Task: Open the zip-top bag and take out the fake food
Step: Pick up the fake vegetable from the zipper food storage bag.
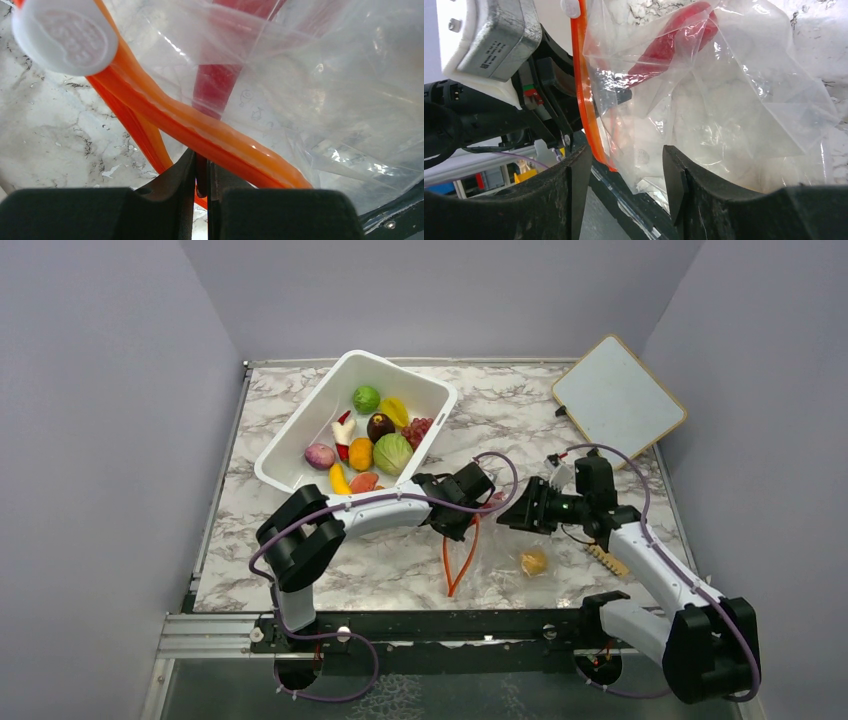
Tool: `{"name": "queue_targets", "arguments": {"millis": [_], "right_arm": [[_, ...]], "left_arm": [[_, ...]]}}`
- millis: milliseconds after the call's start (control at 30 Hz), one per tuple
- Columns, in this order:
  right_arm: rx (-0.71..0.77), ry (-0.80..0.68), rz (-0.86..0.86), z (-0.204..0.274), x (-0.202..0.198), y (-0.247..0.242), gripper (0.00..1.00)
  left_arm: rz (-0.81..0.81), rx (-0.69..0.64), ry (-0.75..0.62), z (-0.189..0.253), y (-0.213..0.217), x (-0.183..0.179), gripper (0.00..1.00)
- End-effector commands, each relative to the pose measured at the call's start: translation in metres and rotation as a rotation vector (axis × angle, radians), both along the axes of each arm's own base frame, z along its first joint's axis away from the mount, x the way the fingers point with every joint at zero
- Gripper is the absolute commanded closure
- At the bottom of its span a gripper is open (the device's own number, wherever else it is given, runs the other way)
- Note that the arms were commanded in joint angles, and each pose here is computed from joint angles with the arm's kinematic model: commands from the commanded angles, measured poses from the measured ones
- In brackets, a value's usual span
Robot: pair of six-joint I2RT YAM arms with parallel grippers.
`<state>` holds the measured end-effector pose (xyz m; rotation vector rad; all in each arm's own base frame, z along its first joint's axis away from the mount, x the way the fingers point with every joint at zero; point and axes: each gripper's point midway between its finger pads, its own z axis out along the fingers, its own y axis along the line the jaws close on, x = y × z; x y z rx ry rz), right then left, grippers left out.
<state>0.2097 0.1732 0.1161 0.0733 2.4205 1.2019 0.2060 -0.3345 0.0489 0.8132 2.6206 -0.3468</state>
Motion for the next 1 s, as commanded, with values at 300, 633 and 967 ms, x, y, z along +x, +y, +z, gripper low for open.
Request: {"name": "queue_targets", "arguments": {"millis": [300,633,967], "right_arm": [[-0.135,0.010,-0.130,-0.015,0.028,-0.007,0.87],[-0.292,-0.014,-0.315,-0.012,0.050,-0.039,0.99],[-0.307,0.037,-0.260,-0.030,0.037,-0.037,0.99]], "left_arm": [[-0.046,-0.093,-0.014,0.034,-0.012,-0.002,1.00],[-0.083,-0.037,-0.003,0.032,0.005,-0.010,1.00],[-0.179,0.036,0.019,0.038,0.012,-0.014,1.00]]}}
